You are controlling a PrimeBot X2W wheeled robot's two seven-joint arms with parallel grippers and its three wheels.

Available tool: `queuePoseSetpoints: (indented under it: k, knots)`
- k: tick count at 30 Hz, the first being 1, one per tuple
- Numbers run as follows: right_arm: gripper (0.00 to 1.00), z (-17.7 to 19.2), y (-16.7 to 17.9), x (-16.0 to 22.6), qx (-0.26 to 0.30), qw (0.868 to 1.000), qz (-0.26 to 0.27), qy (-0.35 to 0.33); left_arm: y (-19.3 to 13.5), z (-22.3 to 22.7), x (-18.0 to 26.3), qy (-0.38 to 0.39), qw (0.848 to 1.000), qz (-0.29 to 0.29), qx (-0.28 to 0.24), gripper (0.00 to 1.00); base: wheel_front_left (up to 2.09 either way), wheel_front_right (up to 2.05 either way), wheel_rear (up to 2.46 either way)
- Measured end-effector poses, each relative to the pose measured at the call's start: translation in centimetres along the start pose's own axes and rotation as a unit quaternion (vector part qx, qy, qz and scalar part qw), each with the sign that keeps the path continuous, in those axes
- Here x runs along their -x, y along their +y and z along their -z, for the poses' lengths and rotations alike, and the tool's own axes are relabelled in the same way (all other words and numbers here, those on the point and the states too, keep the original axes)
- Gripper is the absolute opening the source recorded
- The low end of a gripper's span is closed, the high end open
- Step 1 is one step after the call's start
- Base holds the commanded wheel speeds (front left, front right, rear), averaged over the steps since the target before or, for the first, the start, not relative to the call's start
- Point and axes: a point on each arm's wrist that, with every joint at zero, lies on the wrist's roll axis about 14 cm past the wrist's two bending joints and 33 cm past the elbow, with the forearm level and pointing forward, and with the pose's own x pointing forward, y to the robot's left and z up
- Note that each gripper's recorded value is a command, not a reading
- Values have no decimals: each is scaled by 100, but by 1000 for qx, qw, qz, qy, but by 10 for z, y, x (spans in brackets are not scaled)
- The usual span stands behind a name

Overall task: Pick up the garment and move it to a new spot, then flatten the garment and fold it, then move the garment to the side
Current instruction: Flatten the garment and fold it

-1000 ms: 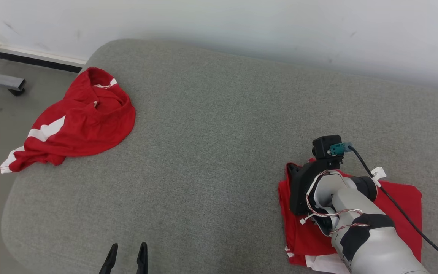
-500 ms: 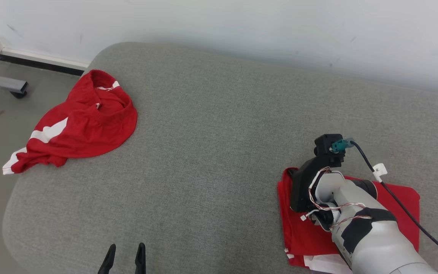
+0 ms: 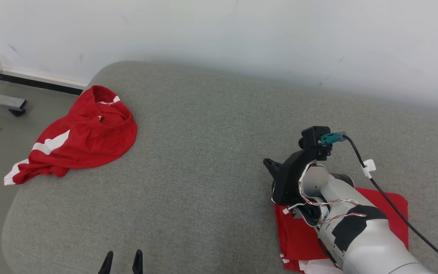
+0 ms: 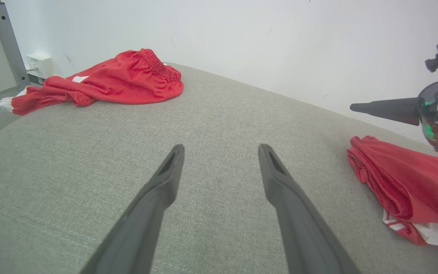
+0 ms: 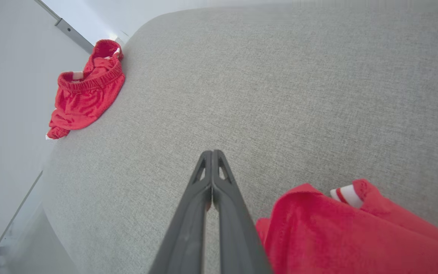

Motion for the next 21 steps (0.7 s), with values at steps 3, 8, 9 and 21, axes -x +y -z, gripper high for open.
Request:
queuePoseSetpoints:
  k: [3, 8, 9, 21]
  knots:
    - [0, -8, 13, 2, 9, 1000, -16, -19, 2, -1, 2, -3, 1000, -2, 0, 100, 0, 0, 0]
    - [0, -14, 41, 9, 40, 997, -51, -49, 6, -5, 7, -10, 1000, -5, -2, 100, 0, 0, 0]
    - [0, -6, 44, 10, 48, 996, -54, -44, 6, -5, 9, -11, 1000, -6, -1, 100, 0, 0, 0]
    - [77, 55, 0, 43, 86, 994, 12, -72, 0, -9, 7, -18, 1000, 12, -2, 100, 0, 0, 0]
